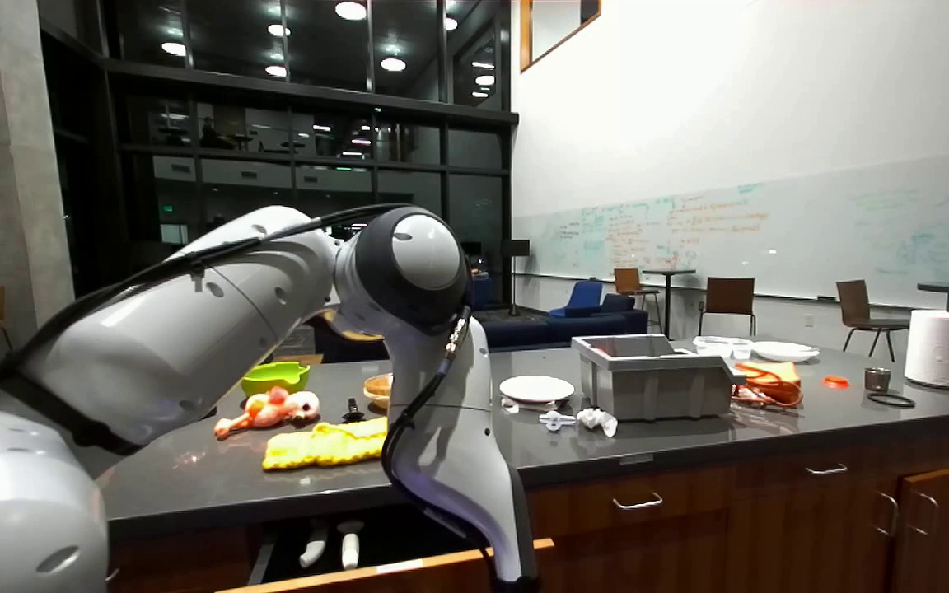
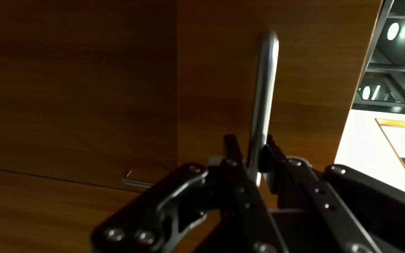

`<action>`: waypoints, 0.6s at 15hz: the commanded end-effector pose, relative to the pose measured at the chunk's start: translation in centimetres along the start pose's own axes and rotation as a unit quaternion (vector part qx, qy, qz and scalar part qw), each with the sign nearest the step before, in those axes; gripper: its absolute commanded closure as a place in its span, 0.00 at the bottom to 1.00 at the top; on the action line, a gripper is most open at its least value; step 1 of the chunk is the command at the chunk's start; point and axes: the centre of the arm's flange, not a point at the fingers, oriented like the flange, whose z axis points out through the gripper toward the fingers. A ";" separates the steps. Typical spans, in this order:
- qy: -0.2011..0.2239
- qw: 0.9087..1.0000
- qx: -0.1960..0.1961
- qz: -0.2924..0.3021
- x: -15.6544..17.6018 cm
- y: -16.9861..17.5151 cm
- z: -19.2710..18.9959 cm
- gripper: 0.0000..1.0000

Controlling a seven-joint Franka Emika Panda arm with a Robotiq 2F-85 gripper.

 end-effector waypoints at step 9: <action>-0.012 0.997 -0.075 -0.021 1.0 1.3 -1.1 0.00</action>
